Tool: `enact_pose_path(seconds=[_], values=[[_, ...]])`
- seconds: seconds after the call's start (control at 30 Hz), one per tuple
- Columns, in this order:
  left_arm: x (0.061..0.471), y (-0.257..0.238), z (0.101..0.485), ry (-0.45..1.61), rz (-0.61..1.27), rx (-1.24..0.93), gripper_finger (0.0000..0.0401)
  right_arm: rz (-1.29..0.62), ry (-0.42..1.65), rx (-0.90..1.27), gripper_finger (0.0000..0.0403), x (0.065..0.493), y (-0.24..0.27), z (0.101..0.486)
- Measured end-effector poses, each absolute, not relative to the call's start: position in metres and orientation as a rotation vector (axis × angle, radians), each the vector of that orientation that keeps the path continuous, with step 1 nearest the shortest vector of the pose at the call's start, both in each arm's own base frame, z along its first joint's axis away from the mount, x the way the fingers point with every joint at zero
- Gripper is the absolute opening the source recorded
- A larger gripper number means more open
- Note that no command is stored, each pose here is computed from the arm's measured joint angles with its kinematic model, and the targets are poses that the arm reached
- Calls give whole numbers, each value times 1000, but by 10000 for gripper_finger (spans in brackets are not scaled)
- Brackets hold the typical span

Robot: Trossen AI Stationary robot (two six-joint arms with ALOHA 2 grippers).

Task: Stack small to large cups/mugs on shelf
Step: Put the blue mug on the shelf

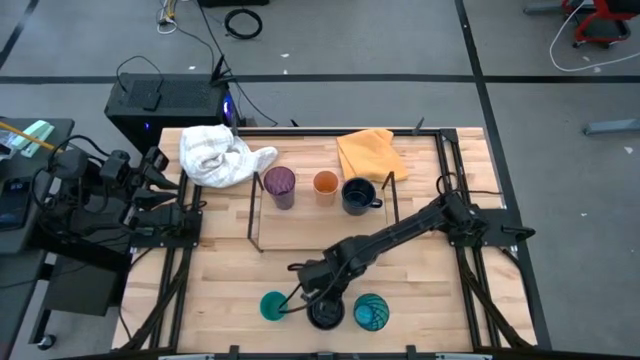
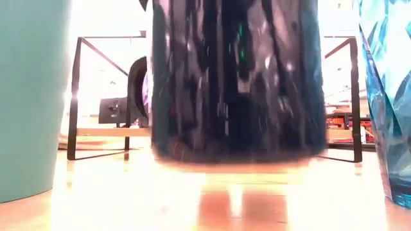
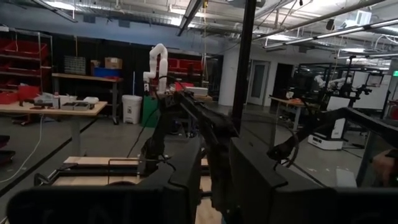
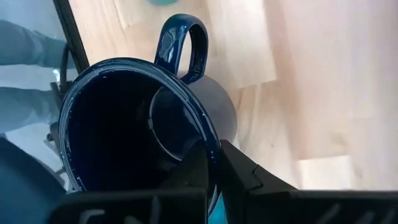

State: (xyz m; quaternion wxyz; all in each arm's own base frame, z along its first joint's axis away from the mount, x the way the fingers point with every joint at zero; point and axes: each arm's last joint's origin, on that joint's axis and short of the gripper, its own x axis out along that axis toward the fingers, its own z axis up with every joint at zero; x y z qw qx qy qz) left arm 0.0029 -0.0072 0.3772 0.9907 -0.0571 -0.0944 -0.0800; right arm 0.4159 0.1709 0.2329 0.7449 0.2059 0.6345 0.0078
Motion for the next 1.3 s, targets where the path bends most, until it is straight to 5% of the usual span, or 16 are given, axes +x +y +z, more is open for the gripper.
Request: enact_pose_path(seconds=[0.5, 1.3], values=[[3, -7, 377, -185, -159, -109, 94, -185, 1420, 347, 18, 376, 107, 299], [3, -8, 377, -179, -187, -131, 94, -337, 1456, 383, 18, 378, 48, 291]])
